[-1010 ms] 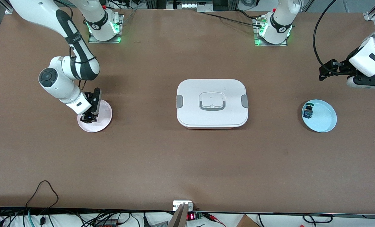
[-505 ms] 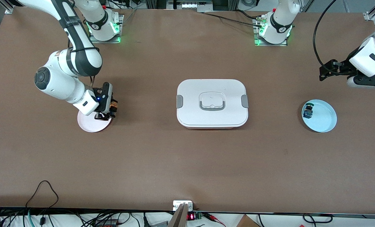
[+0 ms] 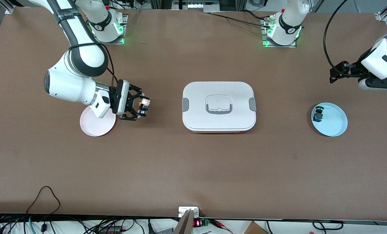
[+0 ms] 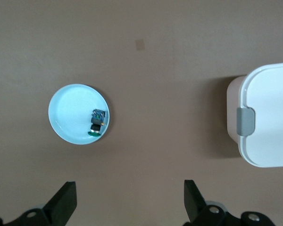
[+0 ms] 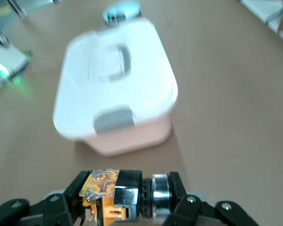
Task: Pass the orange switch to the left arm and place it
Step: 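Lift the orange switch over the white box while the left gripper approaches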
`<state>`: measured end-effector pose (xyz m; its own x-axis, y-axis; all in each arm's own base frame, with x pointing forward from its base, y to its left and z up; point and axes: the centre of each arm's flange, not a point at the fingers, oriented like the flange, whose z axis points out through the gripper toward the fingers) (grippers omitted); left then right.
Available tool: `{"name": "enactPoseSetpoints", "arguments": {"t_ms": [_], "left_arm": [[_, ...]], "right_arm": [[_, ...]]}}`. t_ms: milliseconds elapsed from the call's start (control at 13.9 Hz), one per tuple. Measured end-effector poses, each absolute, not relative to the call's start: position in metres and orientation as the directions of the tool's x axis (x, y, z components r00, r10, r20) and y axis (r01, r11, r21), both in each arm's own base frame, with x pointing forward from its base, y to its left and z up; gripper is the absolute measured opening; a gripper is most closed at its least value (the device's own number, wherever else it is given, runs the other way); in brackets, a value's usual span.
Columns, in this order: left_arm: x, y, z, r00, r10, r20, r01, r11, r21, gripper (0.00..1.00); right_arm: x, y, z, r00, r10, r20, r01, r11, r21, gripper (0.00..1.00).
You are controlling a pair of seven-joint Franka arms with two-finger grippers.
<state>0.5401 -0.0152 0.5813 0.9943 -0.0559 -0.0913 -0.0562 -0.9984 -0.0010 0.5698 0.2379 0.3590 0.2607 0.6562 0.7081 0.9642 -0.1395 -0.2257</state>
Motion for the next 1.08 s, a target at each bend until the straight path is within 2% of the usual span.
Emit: {"name": "enactPoseSetpoints", "arguments": {"t_ms": [361, 577, 794, 1082], "left_arm": [[0.526, -0.019, 0.556, 0.958, -0.056, -0.283, -0.025, -0.993, 0.112, 1.00], [0.529, -0.015, 0.521, 0.903, -0.069, -0.423, 0.092, -0.933, 0.349, 1.00], [0.547, -0.017, 0.494, 0.879, -0.105, -0.466, 0.216, -0.782, 0.585, 1.00], [0.560, -0.045, 0.484, 0.895, -0.198, -0.400, 0.255, -0.509, 0.822, 1.00]], "right_arm": [[0.568, 0.308, 0.410, 0.265, 0.382, 0.886, 0.964, -0.092, -0.249, 0.73], [0.562, 0.343, 0.423, 0.279, 0.200, 0.939, 0.960, -0.083, -0.268, 0.73], [0.545, 0.380, 0.430, 0.279, 0.058, 0.958, 0.959, -0.068, -0.275, 0.73], [0.530, 0.434, 0.442, 0.261, 0.045, 0.964, 0.961, -0.101, -0.256, 0.73]]}}
